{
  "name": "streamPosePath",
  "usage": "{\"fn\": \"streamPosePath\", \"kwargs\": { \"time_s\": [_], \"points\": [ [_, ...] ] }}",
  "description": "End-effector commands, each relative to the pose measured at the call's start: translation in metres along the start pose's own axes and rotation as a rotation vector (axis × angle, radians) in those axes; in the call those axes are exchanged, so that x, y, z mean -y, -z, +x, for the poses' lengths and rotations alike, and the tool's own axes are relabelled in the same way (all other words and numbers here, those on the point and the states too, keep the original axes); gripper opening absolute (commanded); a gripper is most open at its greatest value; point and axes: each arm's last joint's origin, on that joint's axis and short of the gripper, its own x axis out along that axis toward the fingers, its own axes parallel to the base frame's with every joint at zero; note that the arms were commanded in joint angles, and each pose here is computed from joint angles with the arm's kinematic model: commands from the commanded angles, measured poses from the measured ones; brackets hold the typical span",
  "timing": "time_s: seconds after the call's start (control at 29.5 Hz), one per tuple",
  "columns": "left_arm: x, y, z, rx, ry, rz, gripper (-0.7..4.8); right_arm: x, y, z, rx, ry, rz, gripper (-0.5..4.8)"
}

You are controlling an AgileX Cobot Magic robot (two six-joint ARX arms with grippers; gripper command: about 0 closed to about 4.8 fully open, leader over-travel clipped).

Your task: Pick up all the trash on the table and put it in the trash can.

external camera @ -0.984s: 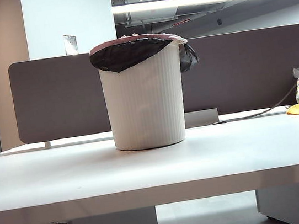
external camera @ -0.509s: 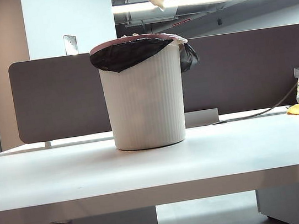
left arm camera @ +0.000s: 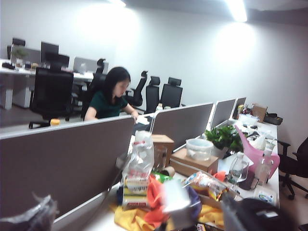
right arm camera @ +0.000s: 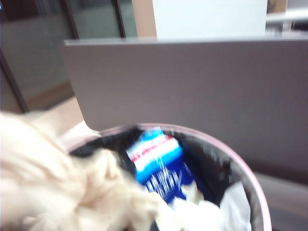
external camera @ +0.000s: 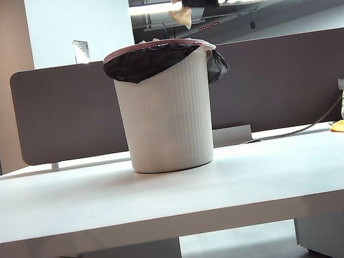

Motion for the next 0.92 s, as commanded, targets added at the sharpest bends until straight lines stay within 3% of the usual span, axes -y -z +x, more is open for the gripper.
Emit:
{"fn": "streamPosePath", "kwargs": {
  "time_s": [0.03,0.31,0.34,0.44,0.48,0.58,0.71,0.78,0.92],
  "points": [
    [0.019,-0.023,-0.011,0.054,0.022,0.047,4.79,0.003,0.004,0.006,-0.037,0.011,0.009,-0.07],
    [0.022,-0.039,-0.031,0.025,-0.059,0.043,4.79,-0.002,0.009,0.009,-0.073,-0.042,-0.02,0.01],
    [0.019,-0.039,-0.033,0.015,-0.076,0.034,4.79,-0.003,0.009,0.009,-0.075,-0.059,-0.033,0.37],
    [0.013,-0.035,-0.036,-0.026,-0.108,0.0,4.79,-0.015,0.01,0.011,-0.082,-0.096,-0.082,2.41],
    [0.013,-0.034,-0.036,-0.036,-0.112,-0.008,4.79,-0.018,0.01,0.012,-0.086,-0.102,-0.111,2.78],
    [0.012,-0.031,-0.037,-0.066,-0.115,-0.032,4.79,-0.03,0.013,0.015,-0.093,-0.108,-0.283,2.88],
    [0.012,-0.03,-0.037,-0.077,-0.117,-0.038,4.79,-0.046,0.017,0.017,-0.172,-0.003,-0.601,2.89],
    [0.012,-0.03,-0.037,-0.077,-0.117,-0.018,4.79,-0.045,0.016,0.017,-0.172,0.04,-0.631,3.0],
    [0.011,-0.028,-0.037,-0.097,-0.124,-0.029,4.79,-0.043,0.014,0.017,-0.161,0.071,-0.647,3.83]
  ]
}}
